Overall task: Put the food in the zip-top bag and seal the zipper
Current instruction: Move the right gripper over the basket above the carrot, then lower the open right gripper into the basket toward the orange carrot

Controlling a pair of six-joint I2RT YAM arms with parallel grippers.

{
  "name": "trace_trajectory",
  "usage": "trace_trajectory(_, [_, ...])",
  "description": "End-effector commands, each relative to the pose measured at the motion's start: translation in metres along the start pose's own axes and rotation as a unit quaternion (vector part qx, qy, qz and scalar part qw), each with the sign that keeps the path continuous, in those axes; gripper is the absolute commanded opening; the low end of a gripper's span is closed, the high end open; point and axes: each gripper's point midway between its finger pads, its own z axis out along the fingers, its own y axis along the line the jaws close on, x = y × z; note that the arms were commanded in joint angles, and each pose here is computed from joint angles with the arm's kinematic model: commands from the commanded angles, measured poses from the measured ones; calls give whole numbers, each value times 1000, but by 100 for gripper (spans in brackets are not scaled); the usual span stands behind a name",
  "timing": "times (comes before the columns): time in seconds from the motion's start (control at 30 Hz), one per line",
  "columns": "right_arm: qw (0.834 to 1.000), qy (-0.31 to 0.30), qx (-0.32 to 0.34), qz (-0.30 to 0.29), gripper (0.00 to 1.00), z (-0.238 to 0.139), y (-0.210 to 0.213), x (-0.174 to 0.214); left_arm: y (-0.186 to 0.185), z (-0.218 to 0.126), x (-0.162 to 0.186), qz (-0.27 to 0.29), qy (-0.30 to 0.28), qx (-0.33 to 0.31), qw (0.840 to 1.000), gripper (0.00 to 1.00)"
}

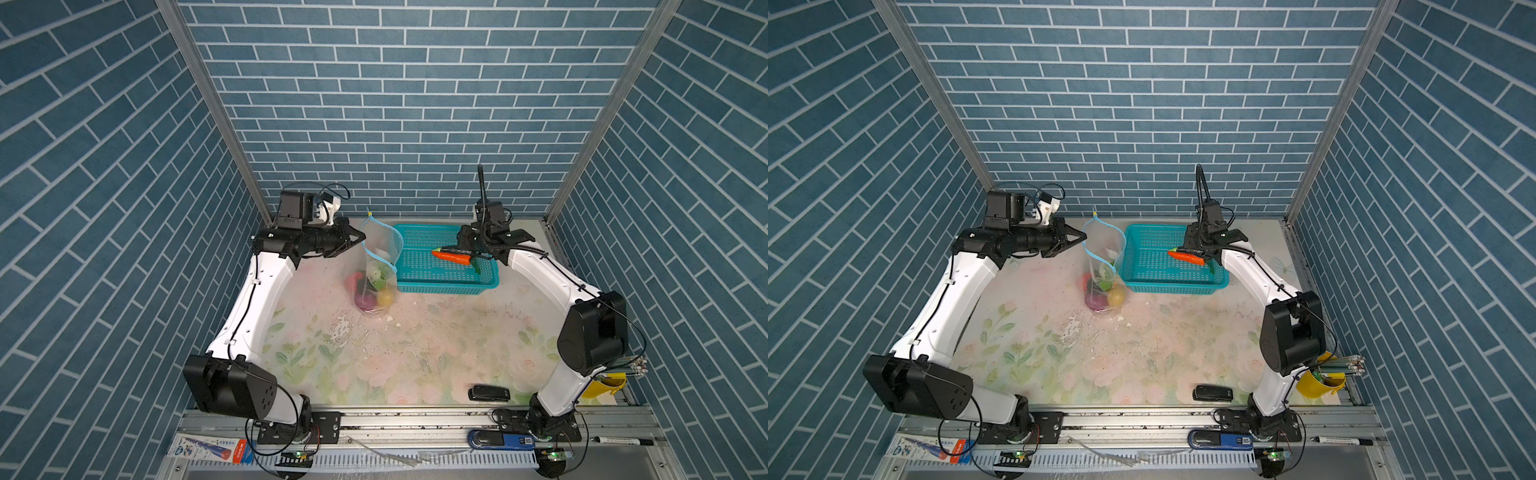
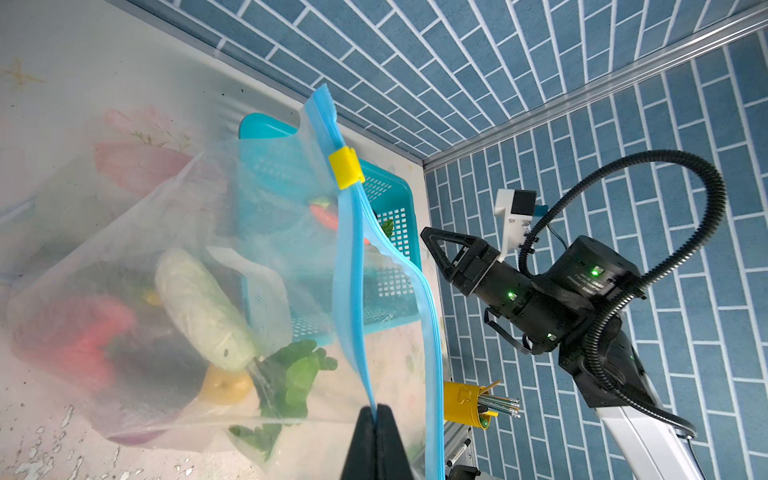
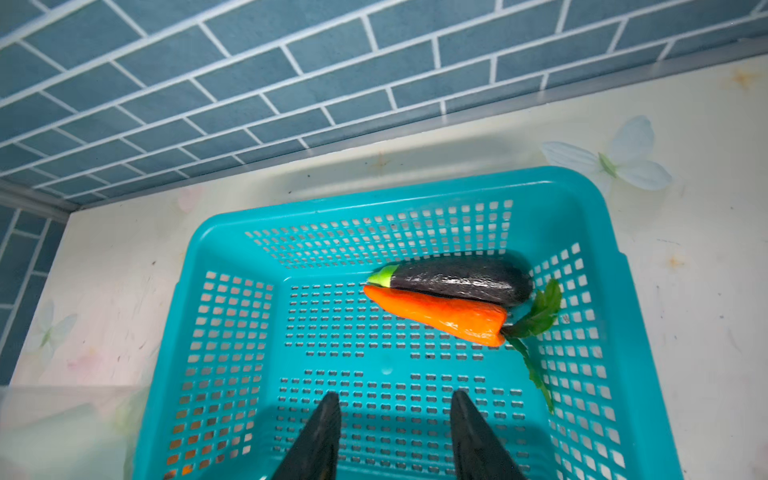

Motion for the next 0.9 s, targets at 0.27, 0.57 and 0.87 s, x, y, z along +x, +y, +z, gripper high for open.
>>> trace_trajectory(0.27, [975, -36, 137, 173, 47, 29, -58, -2, -3, 2, -7, 19, -6, 12, 1000, 0])
trace_trajectory(0.57, [954, -36, 149, 259, 49, 42, -78, 0, 1, 5, -6, 23, -1, 9, 1000, 0])
trace_trajectory(0.87, [923, -37, 179, 340, 58, 42, -102, -1, 3, 7, -5, 25, 2, 6, 1000, 0])
